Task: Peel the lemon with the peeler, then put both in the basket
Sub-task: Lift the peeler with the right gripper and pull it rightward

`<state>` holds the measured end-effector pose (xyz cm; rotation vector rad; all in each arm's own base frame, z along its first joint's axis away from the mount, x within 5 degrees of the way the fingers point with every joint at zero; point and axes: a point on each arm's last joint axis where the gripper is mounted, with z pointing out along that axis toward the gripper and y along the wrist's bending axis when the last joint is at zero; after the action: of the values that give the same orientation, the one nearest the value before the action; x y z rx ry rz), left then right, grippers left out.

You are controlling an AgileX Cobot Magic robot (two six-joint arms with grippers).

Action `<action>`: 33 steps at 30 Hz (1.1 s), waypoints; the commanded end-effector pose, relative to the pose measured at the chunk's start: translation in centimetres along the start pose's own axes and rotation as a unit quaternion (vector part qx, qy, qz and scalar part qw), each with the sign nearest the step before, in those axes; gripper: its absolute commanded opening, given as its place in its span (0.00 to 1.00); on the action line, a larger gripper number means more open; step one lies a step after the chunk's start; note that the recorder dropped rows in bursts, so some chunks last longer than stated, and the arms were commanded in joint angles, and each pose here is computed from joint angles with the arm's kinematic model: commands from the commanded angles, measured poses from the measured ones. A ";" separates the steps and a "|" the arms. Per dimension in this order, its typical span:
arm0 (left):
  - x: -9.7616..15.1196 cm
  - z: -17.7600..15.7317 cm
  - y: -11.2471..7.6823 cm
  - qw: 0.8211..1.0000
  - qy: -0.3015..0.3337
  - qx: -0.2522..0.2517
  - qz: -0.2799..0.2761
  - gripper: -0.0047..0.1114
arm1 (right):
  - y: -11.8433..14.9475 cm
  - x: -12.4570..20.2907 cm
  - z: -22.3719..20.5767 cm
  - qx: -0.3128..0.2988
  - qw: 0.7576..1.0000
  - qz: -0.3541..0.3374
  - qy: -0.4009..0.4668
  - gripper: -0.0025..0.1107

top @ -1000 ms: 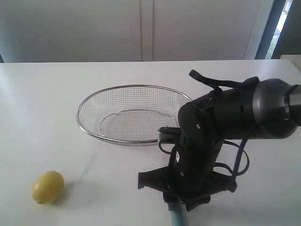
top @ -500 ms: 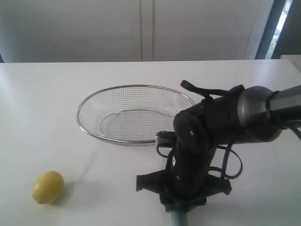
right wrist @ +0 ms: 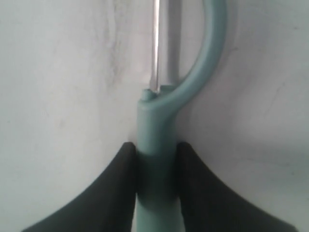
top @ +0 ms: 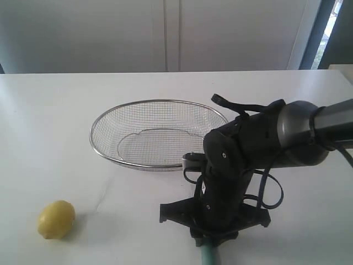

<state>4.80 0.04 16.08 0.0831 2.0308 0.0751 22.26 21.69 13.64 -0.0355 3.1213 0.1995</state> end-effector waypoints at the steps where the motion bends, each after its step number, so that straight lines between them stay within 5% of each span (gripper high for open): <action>1: 0.4 0.1 0.0 1.000 0.011 0.001 -0.002 0.04 | -0.2 0.2 0.4 0.012 1.000 0.001 0.013 0.11; 3: 0.4 0.1 0.0 1.000 0.011 0.001 -0.002 0.04 | -0.2 0.3 0.2 0.012 1.000 -0.002 0.012 0.02; 33: 0.4 0.1 0.0 1.000 0.011 0.001 -0.002 0.04 | -1.1 2.0 -8.8 -0.036 0.996 -0.032 -0.069 0.02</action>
<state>4.80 0.04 16.08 0.0831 2.0308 0.0751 20.57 19.87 21.42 -0.0992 2.9797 0.3169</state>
